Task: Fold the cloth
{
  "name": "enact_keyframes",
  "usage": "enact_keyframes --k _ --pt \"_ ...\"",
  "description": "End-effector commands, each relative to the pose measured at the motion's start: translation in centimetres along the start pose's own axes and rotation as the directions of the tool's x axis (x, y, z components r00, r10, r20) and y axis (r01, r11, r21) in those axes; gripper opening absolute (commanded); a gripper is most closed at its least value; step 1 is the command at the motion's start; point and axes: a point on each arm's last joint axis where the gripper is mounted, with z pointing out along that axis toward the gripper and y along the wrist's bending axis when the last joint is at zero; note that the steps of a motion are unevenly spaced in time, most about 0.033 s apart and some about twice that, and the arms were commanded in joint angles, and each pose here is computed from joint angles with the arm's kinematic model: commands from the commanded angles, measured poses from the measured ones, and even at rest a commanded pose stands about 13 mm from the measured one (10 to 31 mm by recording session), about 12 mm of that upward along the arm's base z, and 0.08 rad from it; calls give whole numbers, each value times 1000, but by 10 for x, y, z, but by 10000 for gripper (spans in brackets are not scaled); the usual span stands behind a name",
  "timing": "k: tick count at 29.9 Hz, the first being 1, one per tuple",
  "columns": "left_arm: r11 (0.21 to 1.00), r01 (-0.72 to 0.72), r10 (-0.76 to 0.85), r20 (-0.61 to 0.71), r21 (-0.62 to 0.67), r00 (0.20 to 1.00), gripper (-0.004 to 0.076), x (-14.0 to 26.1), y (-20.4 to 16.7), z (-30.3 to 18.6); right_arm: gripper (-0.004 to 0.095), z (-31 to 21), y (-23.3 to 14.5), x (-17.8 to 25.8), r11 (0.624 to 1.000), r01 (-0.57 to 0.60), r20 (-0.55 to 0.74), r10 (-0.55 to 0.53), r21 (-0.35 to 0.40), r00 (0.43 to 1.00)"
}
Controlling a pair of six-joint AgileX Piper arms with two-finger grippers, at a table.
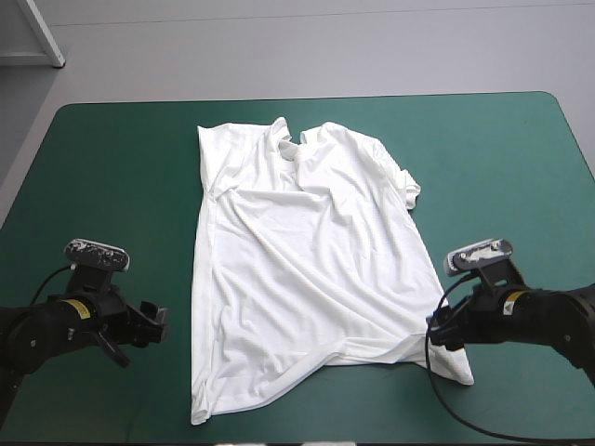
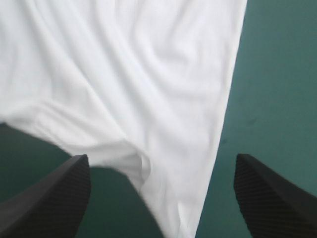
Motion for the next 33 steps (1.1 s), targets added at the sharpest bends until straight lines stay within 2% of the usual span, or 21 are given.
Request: enact_keyframes --k 1,6,9,11,14,19,24,30,33 --pt "1000 7 -7 89 2 996 508 -29 1 -6 728 -27 -1 -36 999 7 203 -16 46 979" --pt "1000 -9 8 62 10 998 507 -65 2 -18 719 -48 -2 -56 997 18 267 -40 81 963" --pt "999 -26 28 -50 35 998 503 -68 1 -15 719 -47 -2 -56 997 6 259 -27 81 965" --pt "998 -21 29 -140 54 990 475 -60 1 -8 719 -40 -3 -53 997 5 237 -24 82 971" --pt "992 4 20 -197 123 980 444 -48 -7 5 719 -30 -5 -51 996 2 226 -21 84 974" --pt "973 26 45 -304 228 952 440 -23 -32 30 715 -13 -8 -50 996 1 190 -18 91 982" --pt "982 -14 83 -367 187 927 440 7 -56 56 715 -4 -11 -50 994 8 162 -25 107 986" --pt "982 -43 103 -335 183 936 440 28 -82 69 715 -1 -12 -51 994 8 154 -25 108 988" --pt "990 -88 121 -353 110 928 440 37 -86 80 715 -1 -12 -51 994 7 151 -23 105 988"
